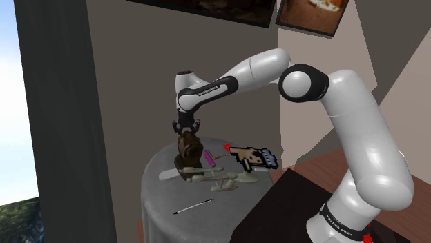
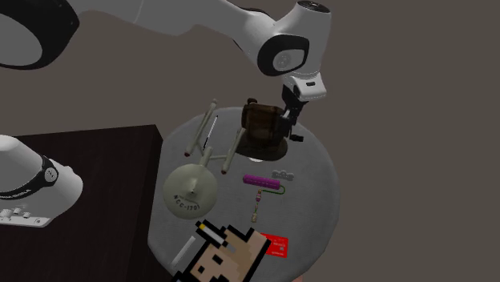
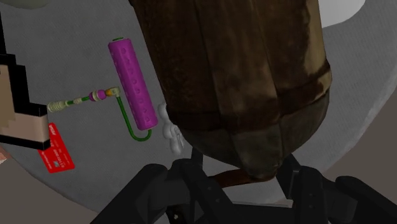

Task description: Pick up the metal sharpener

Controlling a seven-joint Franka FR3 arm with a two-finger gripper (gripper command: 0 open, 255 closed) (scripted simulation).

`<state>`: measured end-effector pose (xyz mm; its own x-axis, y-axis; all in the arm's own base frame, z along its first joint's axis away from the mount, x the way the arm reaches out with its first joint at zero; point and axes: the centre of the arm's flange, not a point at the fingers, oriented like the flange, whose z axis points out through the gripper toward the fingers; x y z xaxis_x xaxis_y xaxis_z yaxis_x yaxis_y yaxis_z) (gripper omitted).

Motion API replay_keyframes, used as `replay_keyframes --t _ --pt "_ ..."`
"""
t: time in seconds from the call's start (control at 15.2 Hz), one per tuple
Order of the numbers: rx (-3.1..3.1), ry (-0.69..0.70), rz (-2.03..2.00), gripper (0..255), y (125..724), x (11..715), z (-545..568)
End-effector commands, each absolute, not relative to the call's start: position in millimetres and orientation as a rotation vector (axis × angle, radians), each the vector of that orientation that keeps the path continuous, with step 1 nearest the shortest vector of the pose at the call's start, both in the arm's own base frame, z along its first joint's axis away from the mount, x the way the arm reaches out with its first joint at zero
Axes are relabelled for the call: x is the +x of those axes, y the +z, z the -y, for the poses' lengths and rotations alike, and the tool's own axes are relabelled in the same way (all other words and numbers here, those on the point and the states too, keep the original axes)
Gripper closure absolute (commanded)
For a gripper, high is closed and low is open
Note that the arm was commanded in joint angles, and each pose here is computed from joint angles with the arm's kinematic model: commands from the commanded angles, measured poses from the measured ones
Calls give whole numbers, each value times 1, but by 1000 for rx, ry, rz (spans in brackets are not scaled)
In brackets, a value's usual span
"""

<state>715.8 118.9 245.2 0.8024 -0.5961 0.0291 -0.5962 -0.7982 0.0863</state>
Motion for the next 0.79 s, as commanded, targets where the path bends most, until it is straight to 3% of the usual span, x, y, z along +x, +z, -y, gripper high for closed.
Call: replay_keyframes --t 0.0,0.73 --pt "2897 4 961 255 257 715 -119" --pt "2897 4 961 255 311 715 -119"
